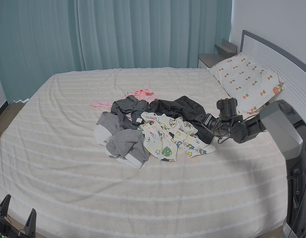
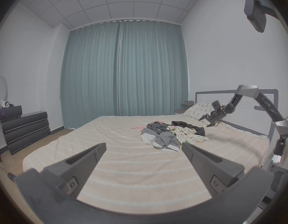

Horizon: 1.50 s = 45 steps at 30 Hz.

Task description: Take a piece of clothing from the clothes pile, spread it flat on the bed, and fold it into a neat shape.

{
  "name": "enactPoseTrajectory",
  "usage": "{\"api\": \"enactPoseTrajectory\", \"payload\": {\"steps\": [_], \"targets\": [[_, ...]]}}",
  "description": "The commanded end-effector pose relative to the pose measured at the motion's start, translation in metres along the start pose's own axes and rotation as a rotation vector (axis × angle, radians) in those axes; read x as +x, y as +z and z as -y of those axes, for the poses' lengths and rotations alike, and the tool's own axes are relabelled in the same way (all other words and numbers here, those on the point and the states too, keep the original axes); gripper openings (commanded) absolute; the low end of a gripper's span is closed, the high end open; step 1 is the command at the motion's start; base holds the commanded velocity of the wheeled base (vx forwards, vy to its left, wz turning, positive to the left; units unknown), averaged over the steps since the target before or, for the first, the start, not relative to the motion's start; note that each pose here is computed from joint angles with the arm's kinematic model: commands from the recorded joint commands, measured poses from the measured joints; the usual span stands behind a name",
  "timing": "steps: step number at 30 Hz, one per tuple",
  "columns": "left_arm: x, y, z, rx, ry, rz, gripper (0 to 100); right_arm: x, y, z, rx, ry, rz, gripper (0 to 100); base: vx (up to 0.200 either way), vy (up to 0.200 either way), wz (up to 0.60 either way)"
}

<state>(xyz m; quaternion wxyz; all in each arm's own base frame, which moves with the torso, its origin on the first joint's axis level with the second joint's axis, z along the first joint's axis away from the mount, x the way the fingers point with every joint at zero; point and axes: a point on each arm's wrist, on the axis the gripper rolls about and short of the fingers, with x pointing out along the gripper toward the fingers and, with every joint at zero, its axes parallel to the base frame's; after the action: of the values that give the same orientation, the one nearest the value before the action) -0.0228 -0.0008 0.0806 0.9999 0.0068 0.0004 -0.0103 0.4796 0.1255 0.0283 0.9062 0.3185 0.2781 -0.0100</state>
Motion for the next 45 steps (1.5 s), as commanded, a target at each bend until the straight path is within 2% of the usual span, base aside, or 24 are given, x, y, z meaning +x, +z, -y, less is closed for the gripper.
{"api": "enactPoseTrajectory", "payload": {"steps": [1,5,10,18,23,25,26,32,33,34,38,45], "targets": [[0.001,-0.005,0.000,0.000,0.001,-0.011,100,0.047,-0.042,0.048,-0.012,-0.118,-0.073,100,0.000,0.000,0.00],[0.001,-0.005,0.000,0.000,-0.001,-0.011,100,0.052,-0.044,0.048,-0.054,-0.122,-0.065,100,0.000,0.000,0.00],[0.001,-0.005,0.000,0.000,0.001,-0.010,100,0.066,-0.044,0.041,-0.113,-0.166,0.035,100,0.000,0.000,0.00],[0.001,-0.005,0.000,0.000,-0.001,-0.011,100,0.063,-0.070,0.021,-0.182,-0.138,-0.003,100,0.000,0.000,0.00],[0.001,-0.005,0.000,-0.002,0.001,-0.011,100,0.066,-0.083,0.022,-0.246,-0.148,-0.024,100,0.000,0.000,0.00],[0.001,-0.005,0.000,-0.002,0.001,-0.011,100,0.066,-0.083,0.022,-0.246,-0.148,-0.024,100,0.000,0.000,0.00],[0.001,-0.005,0.000,0.000,0.001,-0.011,100,0.069,-0.089,0.026,-0.286,-0.163,-0.027,100,0.000,0.000,0.00],[0.001,-0.005,0.000,0.000,-0.001,-0.011,100,0.070,-0.092,0.024,-0.342,-0.157,-0.029,100,0.000,0.000,0.00],[0.001,-0.005,0.000,0.000,0.001,-0.011,100,0.070,-0.093,0.024,-0.373,-0.160,-0.036,100,0.000,0.000,0.00],[0.001,-0.005,0.000,0.000,0.001,-0.011,100,0.070,-0.093,0.024,-0.373,-0.160,-0.036,0,0.000,0.000,0.00],[0.001,-0.005,0.000,0.000,0.001,-0.011,100,0.068,-0.096,0.019,-0.408,-0.146,-0.038,0,0.000,0.000,0.00],[0.001,-0.005,0.000,0.000,-0.001,-0.011,100,0.063,-0.094,0.011,-0.402,-0.134,-0.029,0,0.000,0.000,0.00]]}}
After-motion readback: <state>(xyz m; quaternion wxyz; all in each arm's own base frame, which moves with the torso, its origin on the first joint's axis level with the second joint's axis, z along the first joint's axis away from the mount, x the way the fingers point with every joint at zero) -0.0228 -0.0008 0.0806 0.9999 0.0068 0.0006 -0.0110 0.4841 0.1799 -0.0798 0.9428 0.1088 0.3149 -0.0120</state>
